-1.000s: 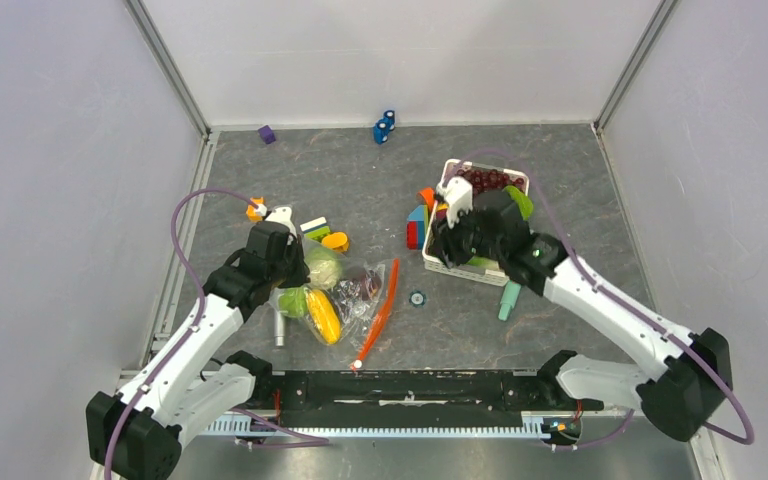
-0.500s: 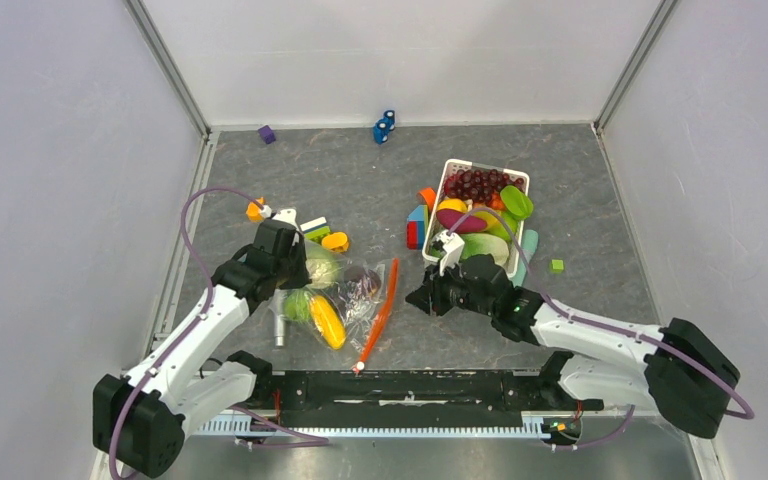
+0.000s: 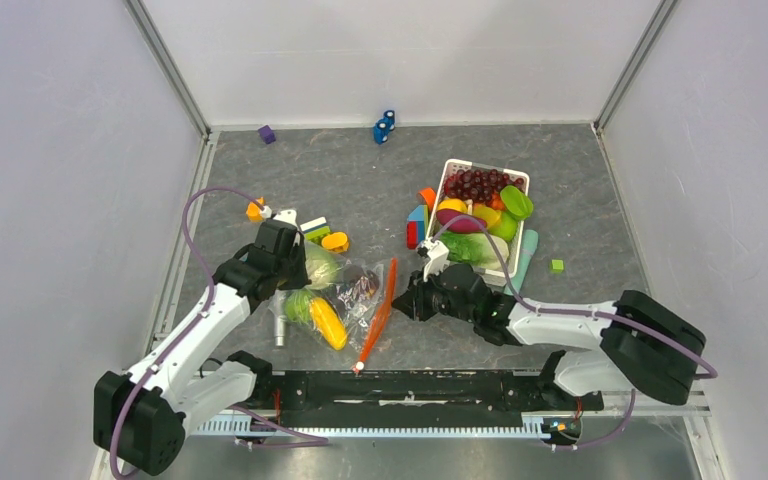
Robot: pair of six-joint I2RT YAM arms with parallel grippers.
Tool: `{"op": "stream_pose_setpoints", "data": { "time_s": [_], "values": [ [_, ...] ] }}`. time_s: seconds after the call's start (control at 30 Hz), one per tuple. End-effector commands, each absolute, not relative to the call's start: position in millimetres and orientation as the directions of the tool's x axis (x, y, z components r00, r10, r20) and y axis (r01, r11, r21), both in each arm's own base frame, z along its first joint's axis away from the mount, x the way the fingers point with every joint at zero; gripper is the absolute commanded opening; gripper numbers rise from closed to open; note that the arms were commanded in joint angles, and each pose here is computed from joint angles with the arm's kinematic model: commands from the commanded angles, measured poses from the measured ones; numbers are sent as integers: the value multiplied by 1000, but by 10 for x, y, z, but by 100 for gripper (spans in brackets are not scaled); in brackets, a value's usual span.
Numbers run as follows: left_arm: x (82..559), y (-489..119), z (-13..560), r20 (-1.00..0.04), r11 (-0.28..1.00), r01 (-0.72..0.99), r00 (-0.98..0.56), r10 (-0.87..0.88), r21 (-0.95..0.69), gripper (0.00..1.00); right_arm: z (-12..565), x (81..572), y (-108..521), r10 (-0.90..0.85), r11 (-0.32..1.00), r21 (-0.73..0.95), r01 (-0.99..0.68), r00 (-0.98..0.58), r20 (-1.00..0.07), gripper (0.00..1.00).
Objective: Open the zip-top bag and remove the fake food
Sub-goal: Pick up the fake fruit from the zipper food storage bag.
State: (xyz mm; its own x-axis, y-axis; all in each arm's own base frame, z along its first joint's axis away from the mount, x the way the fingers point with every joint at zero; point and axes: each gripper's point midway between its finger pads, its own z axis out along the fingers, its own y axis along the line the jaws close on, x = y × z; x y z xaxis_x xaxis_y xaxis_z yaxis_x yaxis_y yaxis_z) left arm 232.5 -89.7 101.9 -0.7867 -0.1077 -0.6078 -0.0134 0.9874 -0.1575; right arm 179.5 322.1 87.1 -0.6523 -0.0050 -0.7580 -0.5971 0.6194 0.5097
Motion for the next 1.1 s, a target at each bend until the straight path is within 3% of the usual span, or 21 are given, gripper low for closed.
{"op": "stream_pose_setpoints", "data": {
  "time_s": [0.0,0.2,0.57,0.67,0.77,1.07],
  "values": [
    [2408,-871,1140,-632,990,-8,-769,-95,-140,3,994,1935,3340,85,620,529,-580,-620,-780,23],
    [2409,-874,1129,-626,991,-9,-774,-93,-137,13,961,1961,3492,78,605,533,-591,-623,-779,24],
    [2593,-882,1433,-706,975,-73,-679,-202,-209,81,931,2018,3625,100,588,539,-603,-608,-788,24],
    [2705,-846,1517,-729,968,-120,-639,-245,-220,94,941,2027,3632,108,585,541,-604,-604,-790,24],
    [2805,-795,1512,-737,954,-187,-607,-299,-233,100,960,2034,3641,116,580,543,-607,-599,-792,24],
    [3072,-889,1309,-719,918,-256,-570,-397,-304,100,939,2037,3635,111,584,540,-606,-600,-792,25]
  ]
}}
